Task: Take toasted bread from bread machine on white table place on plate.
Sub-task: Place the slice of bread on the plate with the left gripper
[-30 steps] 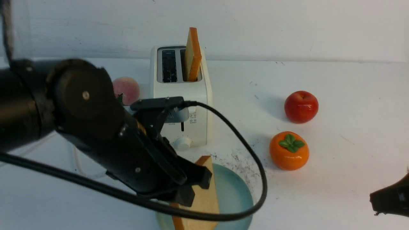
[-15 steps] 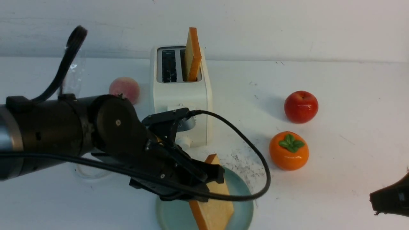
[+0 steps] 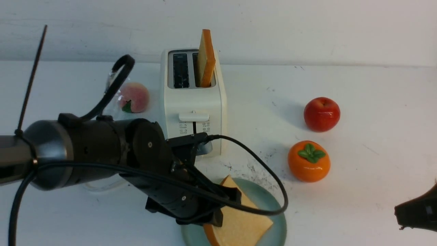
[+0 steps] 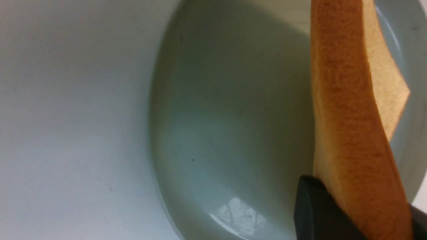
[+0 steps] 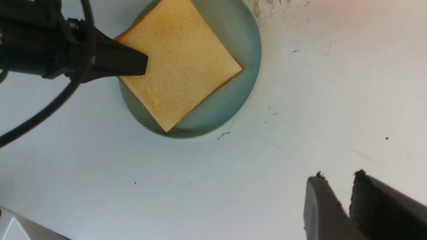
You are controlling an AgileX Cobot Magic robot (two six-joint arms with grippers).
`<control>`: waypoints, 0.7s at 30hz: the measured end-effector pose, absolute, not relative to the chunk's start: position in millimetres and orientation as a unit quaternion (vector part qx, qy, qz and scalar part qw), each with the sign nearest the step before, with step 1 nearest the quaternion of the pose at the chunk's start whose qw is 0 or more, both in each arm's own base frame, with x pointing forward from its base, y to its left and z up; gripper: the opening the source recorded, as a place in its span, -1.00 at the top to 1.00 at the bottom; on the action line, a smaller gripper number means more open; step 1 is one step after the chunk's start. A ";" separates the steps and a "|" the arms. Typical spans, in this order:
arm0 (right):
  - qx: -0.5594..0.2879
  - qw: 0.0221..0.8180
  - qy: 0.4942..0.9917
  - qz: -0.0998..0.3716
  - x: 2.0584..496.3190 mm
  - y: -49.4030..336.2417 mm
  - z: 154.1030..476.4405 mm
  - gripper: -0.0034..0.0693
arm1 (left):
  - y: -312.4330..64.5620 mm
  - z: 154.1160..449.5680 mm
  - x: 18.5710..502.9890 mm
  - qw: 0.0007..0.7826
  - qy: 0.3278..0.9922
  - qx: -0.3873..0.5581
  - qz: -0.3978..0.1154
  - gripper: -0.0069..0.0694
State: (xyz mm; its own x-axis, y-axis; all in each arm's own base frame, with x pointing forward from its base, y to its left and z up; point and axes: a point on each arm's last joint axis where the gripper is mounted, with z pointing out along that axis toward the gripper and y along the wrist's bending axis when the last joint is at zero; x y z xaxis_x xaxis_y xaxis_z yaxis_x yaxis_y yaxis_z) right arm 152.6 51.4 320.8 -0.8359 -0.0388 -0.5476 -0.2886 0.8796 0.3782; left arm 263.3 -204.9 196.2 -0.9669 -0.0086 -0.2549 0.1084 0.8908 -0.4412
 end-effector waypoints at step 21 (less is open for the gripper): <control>-0.101 0.274 0.930 0.224 152.4 51.2 320.5 0.47 | -199.3 187.7 267.2 0.143 0.970 0.080 -0.182 -0.44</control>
